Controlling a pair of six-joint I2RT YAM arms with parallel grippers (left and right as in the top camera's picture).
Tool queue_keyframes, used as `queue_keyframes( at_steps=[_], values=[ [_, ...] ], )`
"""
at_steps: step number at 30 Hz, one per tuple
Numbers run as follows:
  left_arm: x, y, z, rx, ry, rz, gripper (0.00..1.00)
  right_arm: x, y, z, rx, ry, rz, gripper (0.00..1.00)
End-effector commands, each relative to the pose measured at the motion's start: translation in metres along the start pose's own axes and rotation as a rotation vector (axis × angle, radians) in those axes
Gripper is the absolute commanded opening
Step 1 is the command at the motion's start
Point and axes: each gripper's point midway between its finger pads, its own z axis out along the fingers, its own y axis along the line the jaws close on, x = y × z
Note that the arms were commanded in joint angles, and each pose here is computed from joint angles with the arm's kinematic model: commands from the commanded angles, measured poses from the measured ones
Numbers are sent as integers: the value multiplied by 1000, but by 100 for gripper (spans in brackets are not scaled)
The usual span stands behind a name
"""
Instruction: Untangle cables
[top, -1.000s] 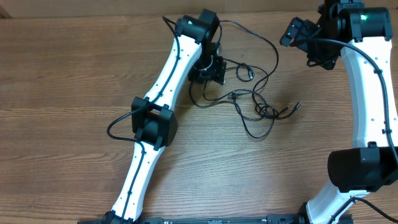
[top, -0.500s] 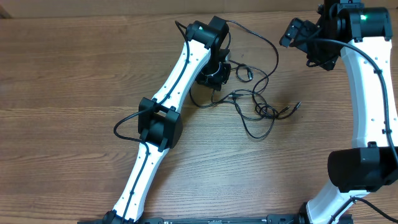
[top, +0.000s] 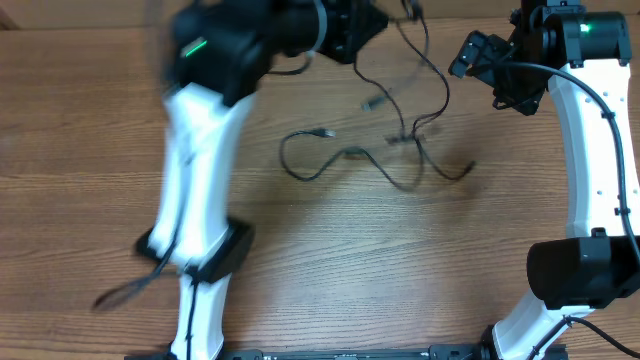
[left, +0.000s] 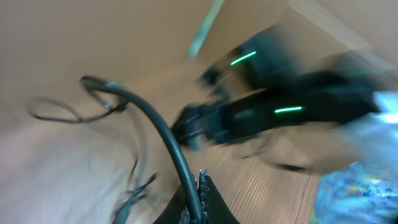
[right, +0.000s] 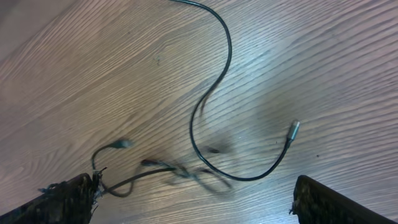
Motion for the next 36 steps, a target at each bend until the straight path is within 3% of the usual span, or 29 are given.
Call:
queue_keyframes(
  at_steps=[1, 6, 7, 12, 19, 22, 28, 36],
  values=[
    [-19, -39, -57, -16, -113, 94, 4, 9, 23, -11, -131, 32, -78, 100],
    [-19, -50, -58, 51, -110, -15, 4, 32, 71, -27, -442, 121, -277, 100],
    [-20, -54, -59, 70, -114, -5, 4, 32, 74, -29, -461, 124, -283, 100],
    [-15, -3, -53, -185, -112, -66, 4, 33, 78, -31, -490, 126, -287, 100],
    [-15, -18, -50, -110, -104, -68, 4, 45, 98, -47, -656, 155, -379, 100],
    [-20, -40, -50, 9, -108, -22, 4, 43, 94, -42, -618, 143, -381, 100],
    [-28, -69, -55, 176, -124, 11, 4, 29, 58, -18, -326, 78, -386, 100],
    [-50, -96, -72, 320, -200, 67, 4, 25, 42, -13, -227, 66, -383, 99]
  ],
)
